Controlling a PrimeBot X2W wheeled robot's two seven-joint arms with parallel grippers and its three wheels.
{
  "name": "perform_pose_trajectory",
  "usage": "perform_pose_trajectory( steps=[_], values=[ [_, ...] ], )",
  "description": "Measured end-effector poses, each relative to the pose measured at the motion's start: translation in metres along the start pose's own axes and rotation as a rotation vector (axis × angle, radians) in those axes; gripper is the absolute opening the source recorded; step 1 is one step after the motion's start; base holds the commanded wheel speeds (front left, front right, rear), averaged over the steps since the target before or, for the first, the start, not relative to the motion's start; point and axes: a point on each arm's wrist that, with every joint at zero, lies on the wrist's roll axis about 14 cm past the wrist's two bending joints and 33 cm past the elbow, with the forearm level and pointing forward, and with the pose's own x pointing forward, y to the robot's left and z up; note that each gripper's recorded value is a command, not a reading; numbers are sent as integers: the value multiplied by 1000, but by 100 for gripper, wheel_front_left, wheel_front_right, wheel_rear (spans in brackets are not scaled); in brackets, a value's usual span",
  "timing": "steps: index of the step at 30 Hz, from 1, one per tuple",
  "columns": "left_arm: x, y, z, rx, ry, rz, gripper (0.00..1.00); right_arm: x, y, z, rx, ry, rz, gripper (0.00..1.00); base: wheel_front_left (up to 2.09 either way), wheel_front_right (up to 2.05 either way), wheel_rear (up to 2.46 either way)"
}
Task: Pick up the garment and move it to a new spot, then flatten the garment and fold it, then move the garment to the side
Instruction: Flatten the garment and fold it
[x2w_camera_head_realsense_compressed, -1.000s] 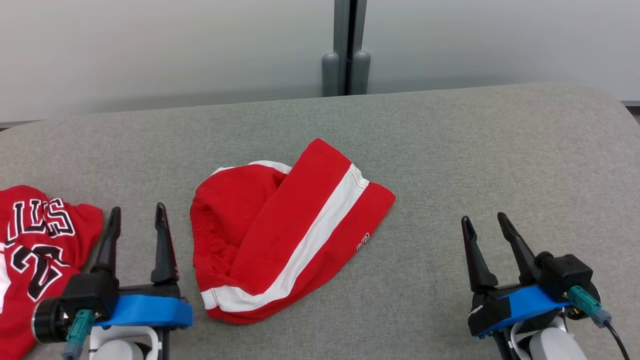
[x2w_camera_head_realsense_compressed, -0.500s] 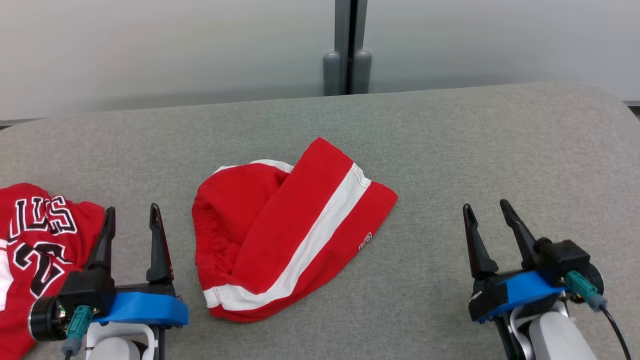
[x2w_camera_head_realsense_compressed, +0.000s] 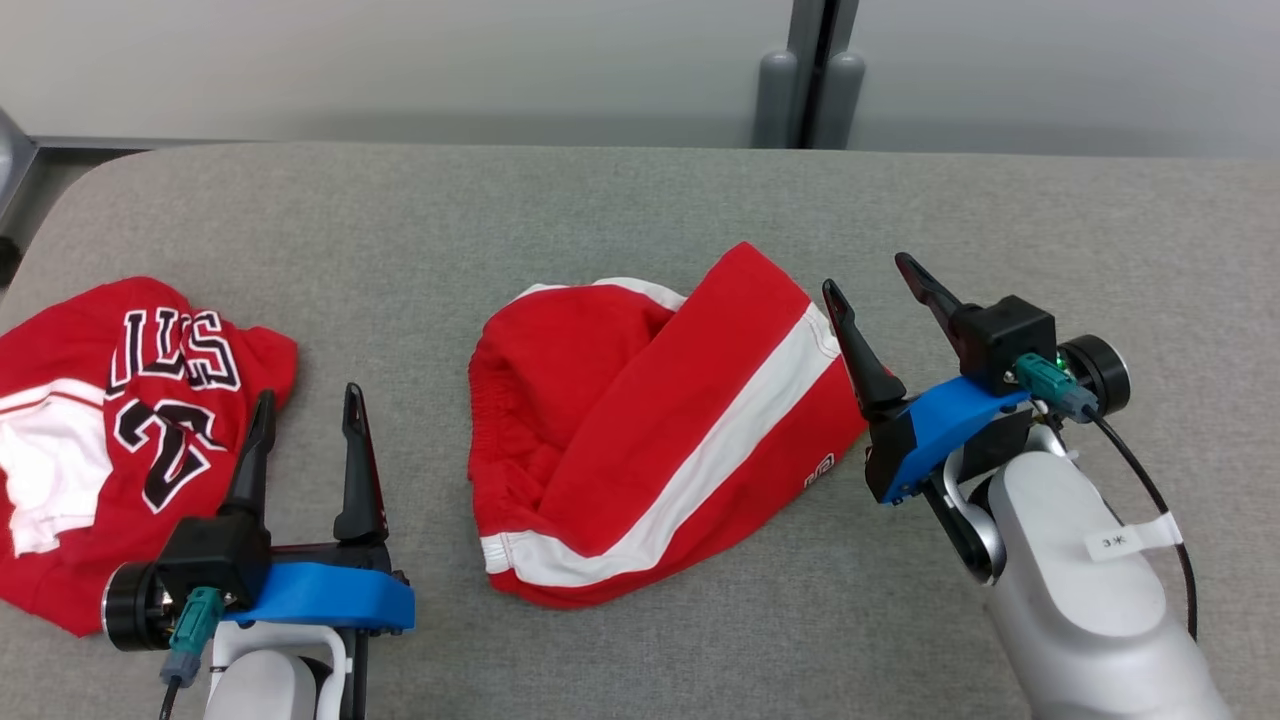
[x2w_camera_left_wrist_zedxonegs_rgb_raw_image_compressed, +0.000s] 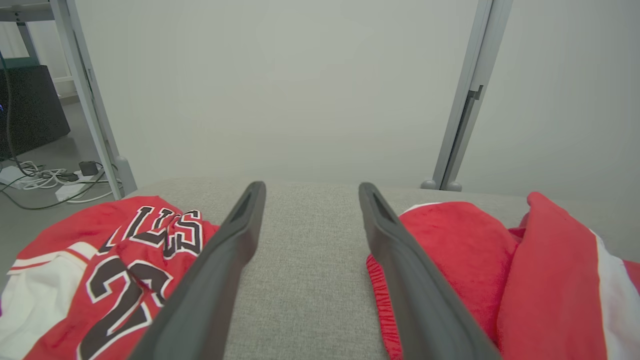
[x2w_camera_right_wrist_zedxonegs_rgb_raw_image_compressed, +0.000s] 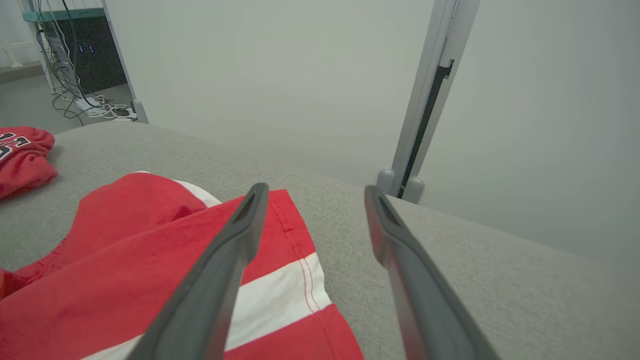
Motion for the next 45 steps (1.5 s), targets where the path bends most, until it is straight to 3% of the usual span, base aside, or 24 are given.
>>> perform_pose_trajectory(
  steps=[7,16,21,22,23,24,33,45],
  values=[
    [1,13,-5,-5,14,42,100,28,7,-43,-35,158,62,100,0,0,0],
    [-1,24,-12,1,36,75,100,28,21,-116,-43,407,122,100,0,0,0],
    [1,24,-11,-1,35,77,100,27,25,-128,-40,456,132,100,0,0,0],
    [1,23,-12,-3,36,75,100,26,25,-129,-37,461,133,92,0,0,0],
    [1,23,-12,-3,37,71,100,26,25,-130,-36,463,133,37,0,0,0],
    [2,22,-12,-4,37,69,100,26,26,-128,-33,453,133,0,0,0,0],
    [4,8,-8,-19,22,30,100,14,11,-104,-19,345,85,0,0,0,0],
    [6,-28,-8,-39,19,-69,100,-56,-19,-82,58,207,-44,0,0,0,0]
  ],
)
